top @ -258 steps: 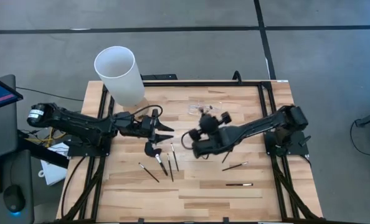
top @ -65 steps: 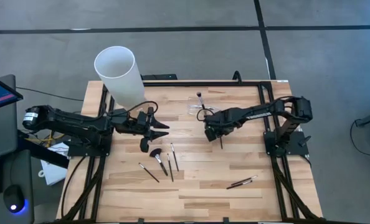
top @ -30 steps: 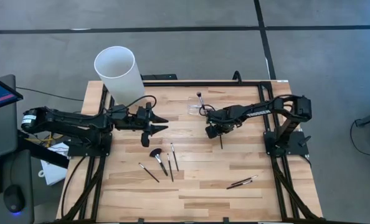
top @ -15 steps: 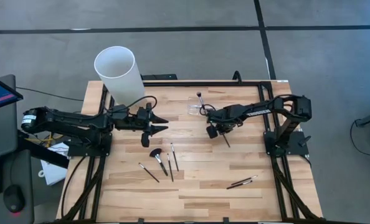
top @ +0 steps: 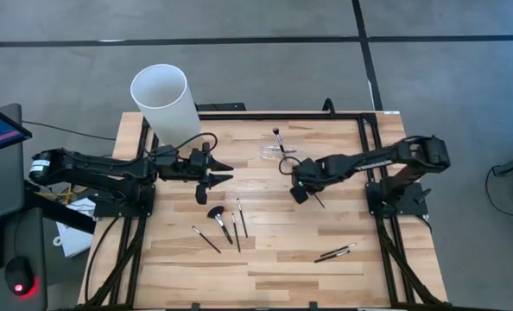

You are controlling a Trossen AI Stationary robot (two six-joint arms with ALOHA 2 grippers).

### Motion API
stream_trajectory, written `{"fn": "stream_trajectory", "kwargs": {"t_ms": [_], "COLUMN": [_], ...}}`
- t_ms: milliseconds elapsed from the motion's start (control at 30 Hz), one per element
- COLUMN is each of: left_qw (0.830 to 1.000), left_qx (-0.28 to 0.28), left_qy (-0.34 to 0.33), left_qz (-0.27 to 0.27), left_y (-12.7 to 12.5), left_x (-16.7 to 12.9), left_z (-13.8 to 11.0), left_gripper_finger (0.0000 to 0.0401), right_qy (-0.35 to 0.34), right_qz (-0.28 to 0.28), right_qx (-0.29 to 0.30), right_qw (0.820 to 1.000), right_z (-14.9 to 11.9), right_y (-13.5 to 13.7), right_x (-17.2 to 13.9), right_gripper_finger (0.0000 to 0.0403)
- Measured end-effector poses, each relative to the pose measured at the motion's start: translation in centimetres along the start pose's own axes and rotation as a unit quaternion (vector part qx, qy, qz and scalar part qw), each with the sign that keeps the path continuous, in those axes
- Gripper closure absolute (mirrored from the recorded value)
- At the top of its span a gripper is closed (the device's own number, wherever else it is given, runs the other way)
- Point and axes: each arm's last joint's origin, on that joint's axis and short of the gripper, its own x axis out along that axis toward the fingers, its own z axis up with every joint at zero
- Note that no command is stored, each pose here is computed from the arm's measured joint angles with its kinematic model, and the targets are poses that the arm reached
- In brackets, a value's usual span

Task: Put items in baskets/containers
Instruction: Put the black eyeshadow brush into the transparent organizer

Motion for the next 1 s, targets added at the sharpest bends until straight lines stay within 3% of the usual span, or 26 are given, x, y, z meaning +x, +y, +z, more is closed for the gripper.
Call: {"fn": "stream_trajectory", "kwargs": {"t_ms": [200, 400, 533, 733, 833, 1000], "left_qw": [1.000, 1.000, 1.000, 0.999, 0.999, 0.998], "left_qx": [0.000, 0.009, 0.013, 0.013, 0.013, 0.029], "left_qy": [-0.003, -0.003, -0.005, -0.007, -0.008, -0.010], "left_qz": [0.003, 0.005, 0.013, 0.030, 0.036, 0.048], "left_y": [0.0, 0.1, 0.4, 1.2, 1.4, 1.9], "left_x": [-0.1, -0.1, -0.2, -0.3, -0.3, -0.4], "left_z": [0.1, 0.1, 0.2, 0.3, 0.3, 0.4], "left_gripper_finger": [0.0288, 0.0288, 0.0288, 0.0288, 0.0288, 0.0288], "right_qy": [-0.143, -0.303, -0.424, -0.565, -0.598, -0.628], "right_qz": [-0.001, 0.045, 0.064, 0.011, 0.012, 0.034], "right_qx": [-0.010, 0.022, 0.052, 0.073, 0.073, 0.056], "right_qw": [0.990, 0.952, 0.902, 0.822, 0.798, 0.775], "right_z": [-1.8, -4.6, -5.1, -4.4, -3.6, -1.7], "right_y": [0.5, -1.1, -2.8, -4.6, -5.3, -6.1], "right_x": [-3.4, -4.5, -4.8, -5.2, -5.0, -4.0], "right_gripper_finger": [0.0400, 0.0401, 0.0402, 0.0402, 0.0402, 0.0402]}}
